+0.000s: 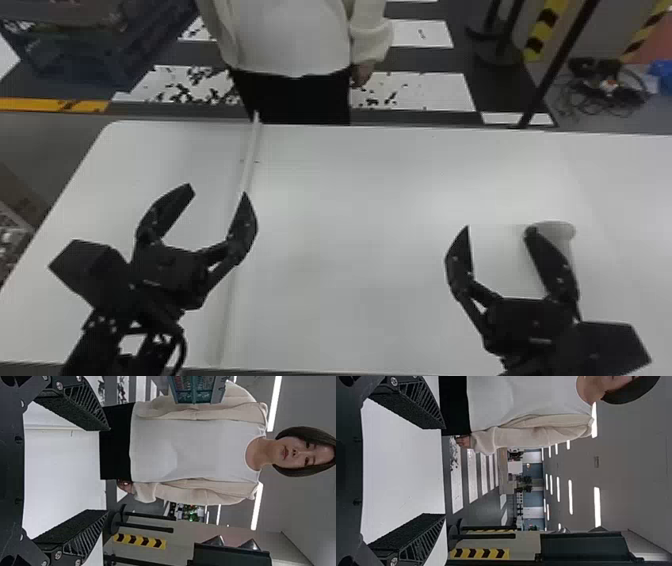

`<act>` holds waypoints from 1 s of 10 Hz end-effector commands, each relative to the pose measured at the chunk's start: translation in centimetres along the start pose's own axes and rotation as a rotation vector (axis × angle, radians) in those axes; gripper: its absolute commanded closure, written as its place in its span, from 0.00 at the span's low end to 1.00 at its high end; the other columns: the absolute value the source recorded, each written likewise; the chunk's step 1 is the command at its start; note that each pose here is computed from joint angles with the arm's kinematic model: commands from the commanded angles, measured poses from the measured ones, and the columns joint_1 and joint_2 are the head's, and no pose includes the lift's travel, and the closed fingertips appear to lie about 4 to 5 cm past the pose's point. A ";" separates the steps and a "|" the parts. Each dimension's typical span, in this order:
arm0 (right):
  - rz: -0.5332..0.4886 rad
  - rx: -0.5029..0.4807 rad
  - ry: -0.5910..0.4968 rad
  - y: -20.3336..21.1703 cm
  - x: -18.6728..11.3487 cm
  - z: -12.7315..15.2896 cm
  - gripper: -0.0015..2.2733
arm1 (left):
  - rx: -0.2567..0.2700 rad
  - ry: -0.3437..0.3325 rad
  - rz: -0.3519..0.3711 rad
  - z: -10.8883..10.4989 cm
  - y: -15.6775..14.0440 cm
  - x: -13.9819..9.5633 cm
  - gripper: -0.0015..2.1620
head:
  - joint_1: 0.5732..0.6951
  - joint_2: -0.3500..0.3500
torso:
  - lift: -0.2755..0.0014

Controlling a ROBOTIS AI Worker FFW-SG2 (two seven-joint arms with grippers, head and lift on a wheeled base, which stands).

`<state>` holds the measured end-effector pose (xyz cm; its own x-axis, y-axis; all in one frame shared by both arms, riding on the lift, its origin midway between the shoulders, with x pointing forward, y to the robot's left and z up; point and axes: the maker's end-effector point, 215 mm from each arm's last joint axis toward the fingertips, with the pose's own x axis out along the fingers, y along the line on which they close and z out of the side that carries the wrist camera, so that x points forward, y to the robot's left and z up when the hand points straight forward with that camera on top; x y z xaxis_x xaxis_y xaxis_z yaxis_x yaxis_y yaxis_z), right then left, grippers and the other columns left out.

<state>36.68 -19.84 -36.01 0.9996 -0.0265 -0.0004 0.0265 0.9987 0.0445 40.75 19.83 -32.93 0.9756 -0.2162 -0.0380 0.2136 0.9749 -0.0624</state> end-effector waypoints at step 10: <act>0.004 -0.003 0.013 0.1 -0.2 -0.3 0.04 | -0.007 -0.001 0.007 0.1 0.3 -0.4 0.07 | 1.00 0.50 | 0.65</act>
<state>36.49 -19.67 -36.33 0.9997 -0.0222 -0.0132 0.0227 0.9989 0.0422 40.47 20.06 -32.93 0.9762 -0.2131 -0.0410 0.2101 0.9754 -0.0667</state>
